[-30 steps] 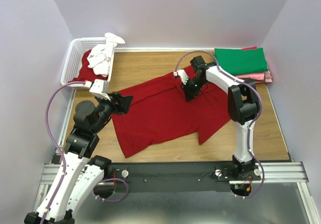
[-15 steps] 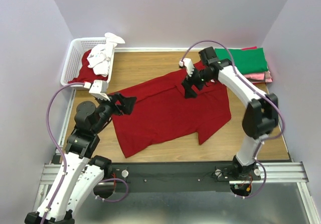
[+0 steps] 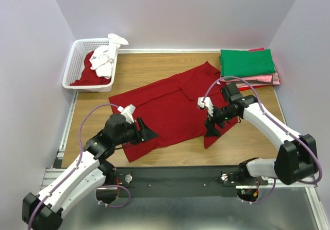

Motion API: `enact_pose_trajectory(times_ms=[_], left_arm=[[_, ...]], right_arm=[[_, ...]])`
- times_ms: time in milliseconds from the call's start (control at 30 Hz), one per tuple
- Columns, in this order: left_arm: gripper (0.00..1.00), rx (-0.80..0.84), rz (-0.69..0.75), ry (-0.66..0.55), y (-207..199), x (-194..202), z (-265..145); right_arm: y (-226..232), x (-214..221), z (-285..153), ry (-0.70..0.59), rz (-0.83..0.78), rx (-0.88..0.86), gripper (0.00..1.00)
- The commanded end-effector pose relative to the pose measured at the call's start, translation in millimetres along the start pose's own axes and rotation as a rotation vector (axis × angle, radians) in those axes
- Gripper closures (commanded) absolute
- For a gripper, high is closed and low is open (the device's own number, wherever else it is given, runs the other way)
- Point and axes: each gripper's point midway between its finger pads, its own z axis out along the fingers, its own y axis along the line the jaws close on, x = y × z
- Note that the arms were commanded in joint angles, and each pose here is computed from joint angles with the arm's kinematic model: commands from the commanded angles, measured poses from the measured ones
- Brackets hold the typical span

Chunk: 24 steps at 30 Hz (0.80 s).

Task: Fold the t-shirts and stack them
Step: Fold the tshirt

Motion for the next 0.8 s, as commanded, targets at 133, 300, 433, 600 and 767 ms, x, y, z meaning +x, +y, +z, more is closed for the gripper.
enact_pose_trajectory(times_ms=[133,300,433,600,767], left_arm=[[0.33,-0.048,0.064,-0.040,-23,-16,8],[0.33,0.052,0.119,-0.122,-49,-34,5],[0.33,0.079,0.129,-0.137,-53,-35,1],[0.33,0.087,0.140,-0.154,-52,-34,-6],[0.33,0.098,0.159,-0.175,-52,-35,-11]], right_arm=[[0,88,-13,0.333,-0.010,0.142,0.18],[-9,101,-16,0.387,-0.052,0.191,0.17],[-22,105,-5,0.390,-0.040,0.212,0.18],[-33,100,7,0.364,-0.016,0.217,0.29],[-36,100,8,0.368,0.009,0.217,0.57]])
